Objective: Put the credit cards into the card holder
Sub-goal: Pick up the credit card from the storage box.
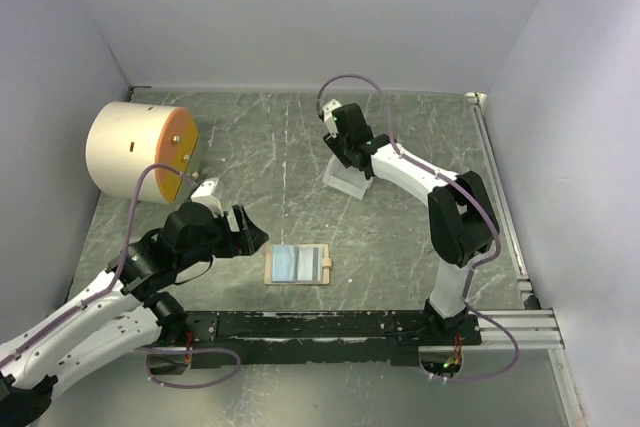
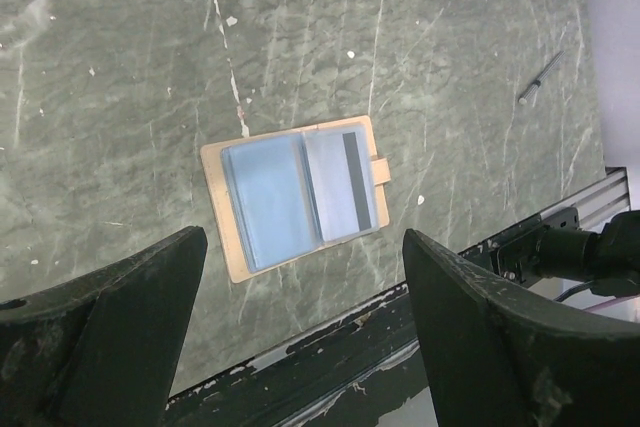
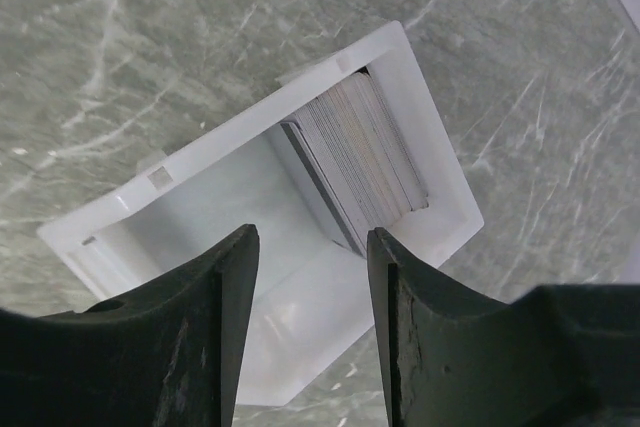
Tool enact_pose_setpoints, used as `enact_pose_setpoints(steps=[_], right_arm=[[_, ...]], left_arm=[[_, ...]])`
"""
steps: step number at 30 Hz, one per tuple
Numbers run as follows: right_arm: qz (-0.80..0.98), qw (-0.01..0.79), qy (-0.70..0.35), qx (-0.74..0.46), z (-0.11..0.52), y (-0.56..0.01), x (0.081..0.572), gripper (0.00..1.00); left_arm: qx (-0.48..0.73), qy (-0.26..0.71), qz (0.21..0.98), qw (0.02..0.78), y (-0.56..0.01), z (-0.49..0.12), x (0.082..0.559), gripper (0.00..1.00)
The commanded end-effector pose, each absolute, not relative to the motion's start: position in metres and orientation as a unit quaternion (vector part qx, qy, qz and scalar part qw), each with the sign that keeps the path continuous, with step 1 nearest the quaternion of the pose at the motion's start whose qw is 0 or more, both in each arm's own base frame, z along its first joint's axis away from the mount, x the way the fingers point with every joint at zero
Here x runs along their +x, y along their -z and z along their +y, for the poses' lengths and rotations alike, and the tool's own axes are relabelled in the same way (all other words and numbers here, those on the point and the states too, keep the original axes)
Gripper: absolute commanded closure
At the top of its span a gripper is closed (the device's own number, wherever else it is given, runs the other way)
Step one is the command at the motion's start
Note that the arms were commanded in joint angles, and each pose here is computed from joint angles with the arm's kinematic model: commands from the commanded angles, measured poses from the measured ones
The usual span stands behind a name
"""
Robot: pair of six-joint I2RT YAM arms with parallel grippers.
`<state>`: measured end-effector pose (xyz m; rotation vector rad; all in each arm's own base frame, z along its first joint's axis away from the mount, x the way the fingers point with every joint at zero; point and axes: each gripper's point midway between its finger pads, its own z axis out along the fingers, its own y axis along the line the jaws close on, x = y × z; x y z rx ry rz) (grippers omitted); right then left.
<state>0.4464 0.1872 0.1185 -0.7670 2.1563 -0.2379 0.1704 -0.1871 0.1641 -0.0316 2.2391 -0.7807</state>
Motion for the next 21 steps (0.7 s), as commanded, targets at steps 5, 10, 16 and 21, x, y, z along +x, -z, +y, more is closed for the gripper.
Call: enact_pose_setpoints(steps=[5, 10, 16, 21], right_arm=[[0.83, 0.369, 0.141, -0.394, 0.175, -0.095, 0.464, 0.53], [0.828, 0.356, 0.176, -0.396, 0.165, -0.08, 0.47, 0.53], [0.825, 0.349, 0.215, -0.389, 0.153, -0.072, 0.477, 0.53], [0.821, 0.353, 0.222, -0.39, 0.151, -0.071, 0.48, 0.54]], left_arm=[[-0.024, 0.299, 0.862, 0.407, -0.179, -0.176, 0.173, 0.08], [-0.024, 0.299, 0.865, 0.401, -0.176, -0.177, 0.172, 0.09], [-0.026, 0.299, 0.865, 0.401, -0.177, -0.177, 0.173, 0.09], [-0.025, 0.297, 0.867, 0.399, -0.175, -0.178, 0.173, 0.09]])
